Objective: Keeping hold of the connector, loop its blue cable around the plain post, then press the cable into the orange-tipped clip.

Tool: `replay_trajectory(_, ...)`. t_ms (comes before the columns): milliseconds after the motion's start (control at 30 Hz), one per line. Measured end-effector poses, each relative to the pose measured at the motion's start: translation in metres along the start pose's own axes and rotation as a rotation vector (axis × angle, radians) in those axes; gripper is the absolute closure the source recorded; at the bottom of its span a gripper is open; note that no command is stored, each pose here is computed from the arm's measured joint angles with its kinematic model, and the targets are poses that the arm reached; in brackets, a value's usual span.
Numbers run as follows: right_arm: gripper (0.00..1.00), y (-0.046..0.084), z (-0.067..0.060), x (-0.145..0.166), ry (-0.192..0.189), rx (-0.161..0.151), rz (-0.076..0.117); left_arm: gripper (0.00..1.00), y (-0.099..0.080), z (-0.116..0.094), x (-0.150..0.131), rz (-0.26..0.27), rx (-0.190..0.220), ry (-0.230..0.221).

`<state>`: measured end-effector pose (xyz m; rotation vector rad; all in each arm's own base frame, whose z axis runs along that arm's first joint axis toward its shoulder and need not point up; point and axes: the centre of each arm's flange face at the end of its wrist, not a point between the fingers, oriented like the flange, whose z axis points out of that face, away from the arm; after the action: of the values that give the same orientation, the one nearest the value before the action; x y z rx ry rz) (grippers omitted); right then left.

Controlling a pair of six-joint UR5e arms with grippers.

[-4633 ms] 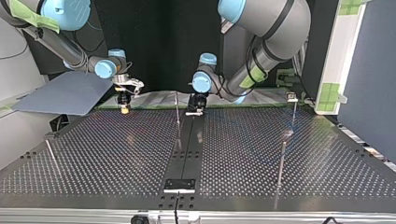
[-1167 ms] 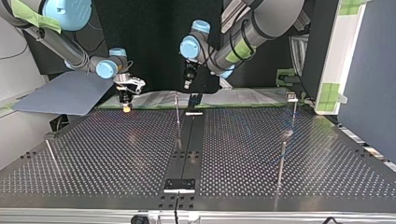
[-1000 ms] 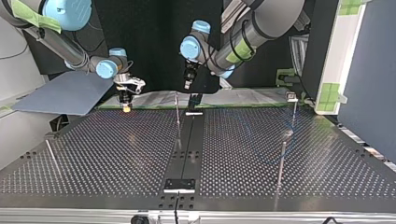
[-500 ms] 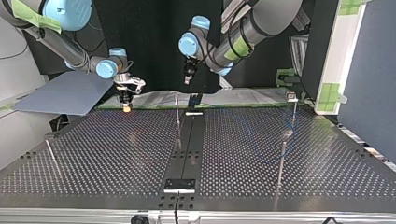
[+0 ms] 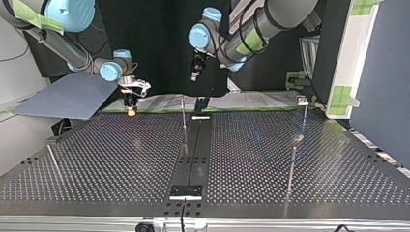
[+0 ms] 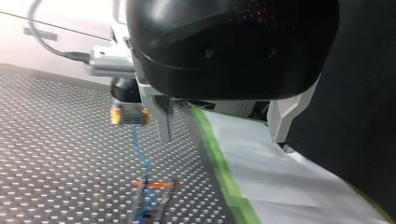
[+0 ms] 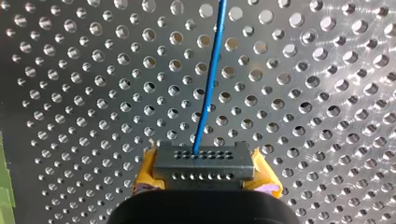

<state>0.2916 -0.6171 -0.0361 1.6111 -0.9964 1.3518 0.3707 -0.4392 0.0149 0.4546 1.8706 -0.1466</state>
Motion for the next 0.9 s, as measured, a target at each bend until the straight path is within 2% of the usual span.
replay_trajectory(200,1.0,-0.002,0.0,0.0,0.0,0.002,0.0,0.0,0.01,-0.015,-0.016,-0.054,-0.005,-0.058)
replay_trajectory(367,1.0,-0.002,0.0,0.0,-0.001,0.0,0.006,0.0,0.023,-0.028,-0.028,-0.123,-0.017,-0.102)
replay_trajectory(667,1.0,-0.002,-0.001,-0.001,-0.008,-0.001,0.012,0.0,0.042,-0.057,-0.037,-0.21,-0.039,-0.104)
replay_trajectory(900,1.0,0.002,-0.001,-0.001,-0.01,-0.006,0.023,0.0,0.05,-0.086,-0.039,-0.223,-0.038,-0.086)
